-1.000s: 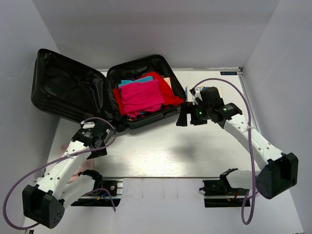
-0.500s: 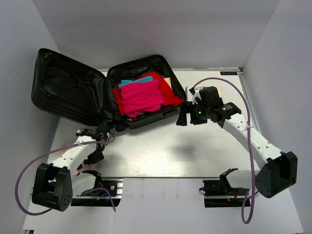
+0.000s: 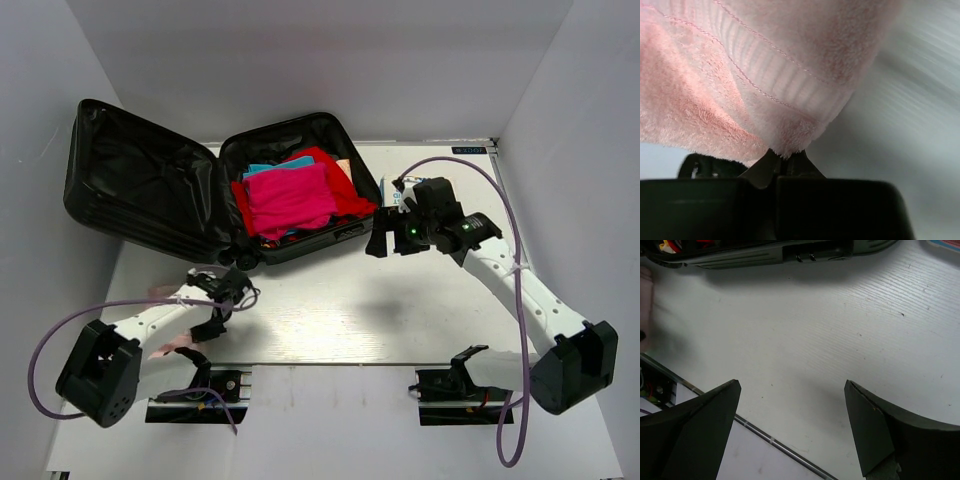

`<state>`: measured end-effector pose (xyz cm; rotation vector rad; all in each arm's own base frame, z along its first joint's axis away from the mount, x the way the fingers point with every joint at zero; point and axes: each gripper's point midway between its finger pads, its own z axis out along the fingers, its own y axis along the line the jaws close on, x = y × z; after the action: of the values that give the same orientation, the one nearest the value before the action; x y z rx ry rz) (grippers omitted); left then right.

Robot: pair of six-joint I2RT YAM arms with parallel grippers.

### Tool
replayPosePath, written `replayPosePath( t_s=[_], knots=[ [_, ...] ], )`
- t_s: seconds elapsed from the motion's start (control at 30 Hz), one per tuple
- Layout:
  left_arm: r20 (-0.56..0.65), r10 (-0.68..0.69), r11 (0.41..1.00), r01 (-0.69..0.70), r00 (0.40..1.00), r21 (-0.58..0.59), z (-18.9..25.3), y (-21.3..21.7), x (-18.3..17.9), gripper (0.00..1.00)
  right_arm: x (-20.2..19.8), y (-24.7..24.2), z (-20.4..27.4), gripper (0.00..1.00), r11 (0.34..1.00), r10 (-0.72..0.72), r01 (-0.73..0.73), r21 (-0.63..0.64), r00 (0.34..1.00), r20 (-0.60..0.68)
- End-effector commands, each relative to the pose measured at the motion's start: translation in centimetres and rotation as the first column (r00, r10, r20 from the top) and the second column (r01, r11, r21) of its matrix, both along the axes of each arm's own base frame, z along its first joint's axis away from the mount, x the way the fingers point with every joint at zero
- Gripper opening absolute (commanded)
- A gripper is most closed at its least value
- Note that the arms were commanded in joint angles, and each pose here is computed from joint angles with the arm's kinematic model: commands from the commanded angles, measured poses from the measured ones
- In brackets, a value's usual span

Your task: Pack the luggage

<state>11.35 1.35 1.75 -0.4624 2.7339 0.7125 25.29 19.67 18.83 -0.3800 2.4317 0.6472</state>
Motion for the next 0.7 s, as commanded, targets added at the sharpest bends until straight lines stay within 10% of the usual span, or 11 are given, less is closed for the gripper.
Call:
replayPosePath(
  t_s=[0.0, 0.17, 0.43, 0.47, 0.57, 0.67],
  knots=[
    [0.13, -0.114, 0.977, 0.135, 0.985, -0.167, 0.3, -5.9, 2.0, 0.0, 0.3, -0.3, 1.5, 0.9, 1.0, -0.004, 0.004, 0.005, 0.998, 0.06],
    [0.288, -0.303, 0.892, 0.377, 0.908, -0.25, 3.3, -13.2, 3.9, 0.0, 0.2, -0.6, 1.0, 0.9, 1.0, -0.01, 0.011, -0.006, 0.998, 0.056],
    [0.407, -0.659, 0.593, 0.769, 0.633, -0.237, 6.5, -28.5, 5.2, 0.04, 0.7, -2.1, 0.0, 0.9, 0.994, -0.076, 0.081, -0.067, 0.995, 0.068],
    [0.417, -0.672, 0.567, 0.788, 0.612, -0.242, 6.8, -29.9, 5.2, 0.09, 0.8, -2.4, 0.0, 0.9, 0.992, -0.089, 0.095, -0.078, 0.993, 0.076],
    [0.364, -0.743, 0.499, 0.827, 0.562, -0.259, 6.3, -33.9, 4.8, 0.73, 1.3, -3.7, -0.6, 0.9, 0.978, -0.146, 0.156, -0.139, 0.986, 0.077],
    [0.37, -0.763, 0.444, 0.846, 0.529, -0.295, 8.1, -35.9, 3.8, 0.93, 1.5, -4.9, -1.0, 0.9, 0.96, -0.199, 0.21, -0.186, 0.977, 0.073]
  ],
)
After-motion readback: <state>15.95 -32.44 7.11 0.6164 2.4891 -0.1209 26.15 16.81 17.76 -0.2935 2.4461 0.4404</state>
